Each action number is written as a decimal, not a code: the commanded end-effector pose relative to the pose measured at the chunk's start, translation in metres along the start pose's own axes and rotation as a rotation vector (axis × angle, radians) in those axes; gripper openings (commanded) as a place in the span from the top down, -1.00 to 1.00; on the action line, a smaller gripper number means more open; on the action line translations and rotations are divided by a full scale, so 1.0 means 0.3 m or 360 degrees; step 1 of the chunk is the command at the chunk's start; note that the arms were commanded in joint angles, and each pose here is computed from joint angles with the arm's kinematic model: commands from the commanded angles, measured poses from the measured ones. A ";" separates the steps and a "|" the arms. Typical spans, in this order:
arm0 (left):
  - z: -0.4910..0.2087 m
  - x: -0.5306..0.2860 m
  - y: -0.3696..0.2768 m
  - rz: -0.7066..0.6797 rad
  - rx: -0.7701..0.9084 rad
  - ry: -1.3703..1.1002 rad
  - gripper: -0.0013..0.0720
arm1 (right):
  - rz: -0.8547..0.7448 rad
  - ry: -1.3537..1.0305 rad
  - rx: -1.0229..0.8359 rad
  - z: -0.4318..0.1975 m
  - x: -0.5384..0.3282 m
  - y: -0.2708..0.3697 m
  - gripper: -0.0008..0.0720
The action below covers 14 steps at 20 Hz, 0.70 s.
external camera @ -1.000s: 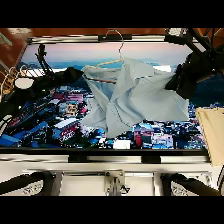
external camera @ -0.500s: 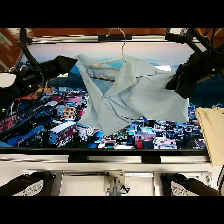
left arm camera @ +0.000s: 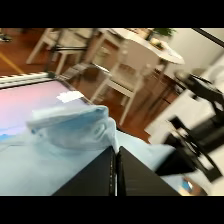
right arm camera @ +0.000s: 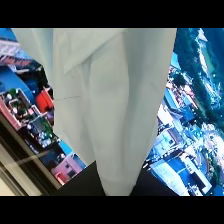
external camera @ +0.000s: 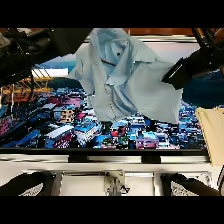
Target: Fold the shirts.
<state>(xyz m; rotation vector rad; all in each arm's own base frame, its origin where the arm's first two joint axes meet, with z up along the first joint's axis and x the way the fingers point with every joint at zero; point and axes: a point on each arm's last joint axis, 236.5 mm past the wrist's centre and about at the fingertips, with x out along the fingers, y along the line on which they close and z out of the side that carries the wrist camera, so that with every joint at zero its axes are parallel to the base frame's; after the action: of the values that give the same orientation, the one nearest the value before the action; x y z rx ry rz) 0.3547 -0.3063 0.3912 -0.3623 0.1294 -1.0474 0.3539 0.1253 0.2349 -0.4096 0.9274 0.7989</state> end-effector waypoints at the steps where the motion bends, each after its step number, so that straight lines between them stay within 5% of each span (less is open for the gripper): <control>1: -0.108 0.006 -0.119 -0.0105 0.0207 0.0253 0.83 | -0.0024 -0.0138 0.0170 0.066 -0.007 -0.013 0.78; 6: -0.290 -0.105 0.156 0.0395 0.0344 0.0728 0.83 | -0.0048 -0.0261 0.0167 0.109 -0.071 0.017 0.78; 9: -0.300 -0.127 0.223 0.0516 0.0381 0.0773 0.79 | -0.0069 -0.0394 0.0147 0.152 -0.144 0.055 0.78; 12: -0.295 -0.129 0.220 0.0516 0.0385 0.0767 -0.25 | -0.0083 -0.0501 0.0149 0.183 -0.205 0.088 0.78; 14: -0.266 -0.127 0.216 0.0521 0.0399 0.0732 -0.31 | -0.0105 -0.0548 0.0159 0.194 -0.235 0.095 0.78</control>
<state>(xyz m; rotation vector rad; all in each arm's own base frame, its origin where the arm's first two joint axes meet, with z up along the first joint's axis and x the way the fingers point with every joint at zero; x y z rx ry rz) 0.3623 -0.2705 0.2895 0.1120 0.4532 -0.8291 0.3446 0.1473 0.3083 -0.2331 0.6833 0.7413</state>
